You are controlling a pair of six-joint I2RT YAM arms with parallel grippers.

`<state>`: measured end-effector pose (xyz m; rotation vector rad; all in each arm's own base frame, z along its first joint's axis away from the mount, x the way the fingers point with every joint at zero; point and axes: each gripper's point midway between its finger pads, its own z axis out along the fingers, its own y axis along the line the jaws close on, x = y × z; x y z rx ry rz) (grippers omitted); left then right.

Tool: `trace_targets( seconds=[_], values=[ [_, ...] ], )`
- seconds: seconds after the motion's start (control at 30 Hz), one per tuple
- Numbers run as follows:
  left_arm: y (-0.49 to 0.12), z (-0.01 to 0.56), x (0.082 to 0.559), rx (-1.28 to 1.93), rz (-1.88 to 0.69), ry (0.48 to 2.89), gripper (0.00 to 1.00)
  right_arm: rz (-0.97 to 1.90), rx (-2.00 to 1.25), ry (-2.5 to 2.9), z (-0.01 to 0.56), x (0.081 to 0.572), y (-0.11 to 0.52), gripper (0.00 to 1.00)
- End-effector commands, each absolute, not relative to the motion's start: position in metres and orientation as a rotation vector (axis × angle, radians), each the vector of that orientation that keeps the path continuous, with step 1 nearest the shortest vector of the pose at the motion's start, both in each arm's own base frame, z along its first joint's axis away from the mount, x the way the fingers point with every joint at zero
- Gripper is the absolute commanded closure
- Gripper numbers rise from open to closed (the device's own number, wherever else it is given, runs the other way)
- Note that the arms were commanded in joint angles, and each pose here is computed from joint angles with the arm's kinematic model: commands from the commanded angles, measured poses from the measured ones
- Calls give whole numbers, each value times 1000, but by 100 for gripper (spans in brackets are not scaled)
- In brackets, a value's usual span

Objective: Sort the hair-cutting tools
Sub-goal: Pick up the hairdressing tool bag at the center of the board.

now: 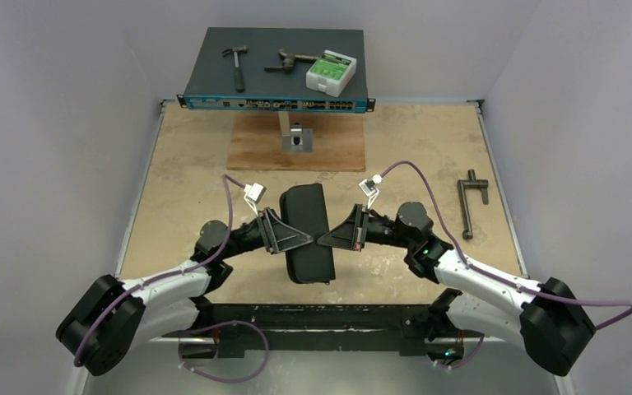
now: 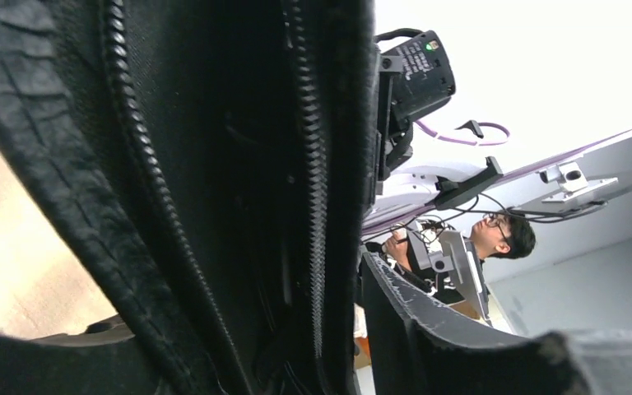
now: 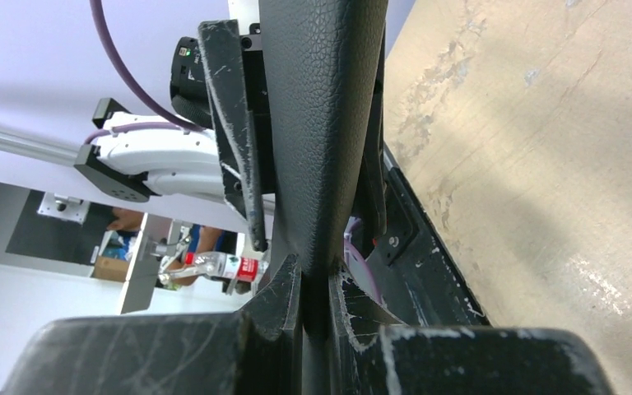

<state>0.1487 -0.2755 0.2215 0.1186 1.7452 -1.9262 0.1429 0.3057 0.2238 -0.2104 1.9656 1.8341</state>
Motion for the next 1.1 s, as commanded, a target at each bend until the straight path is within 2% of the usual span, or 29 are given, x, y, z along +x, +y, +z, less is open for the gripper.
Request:
trace_targets(
  seconds=[0.0,0.07,0.13,0.2,0.3,0.37,0.47,0.8,1.07],
  values=[
    [-282,251,156,187,-1916,1616,52,1800,-270,1924,241,144,311,100],
    [-283,251,158,179,-1915,1622,61,1797,-279,1928,242,143,312,98],
    [-283,251,158,176,-1917,1620,71,1795,-286,1926,244,143,312,92],
    [-283,251,159,166,-1918,1619,83,1786,-297,1927,245,142,312,82],
    [-282,254,158,155,-1929,1607,98,1777,-331,1928,247,138,310,61],
    [-280,258,157,149,-1946,1588,100,1780,-347,1915,252,135,307,48],
    [-278,266,153,155,-1982,1549,100,1758,-368,1885,257,133,303,37],
    [-279,284,129,290,-2129,1491,100,1912,-379,1677,286,138,295,31],
    [-277,299,111,415,-2160,1449,100,1906,-427,1690,289,156,313,31]
  ],
)
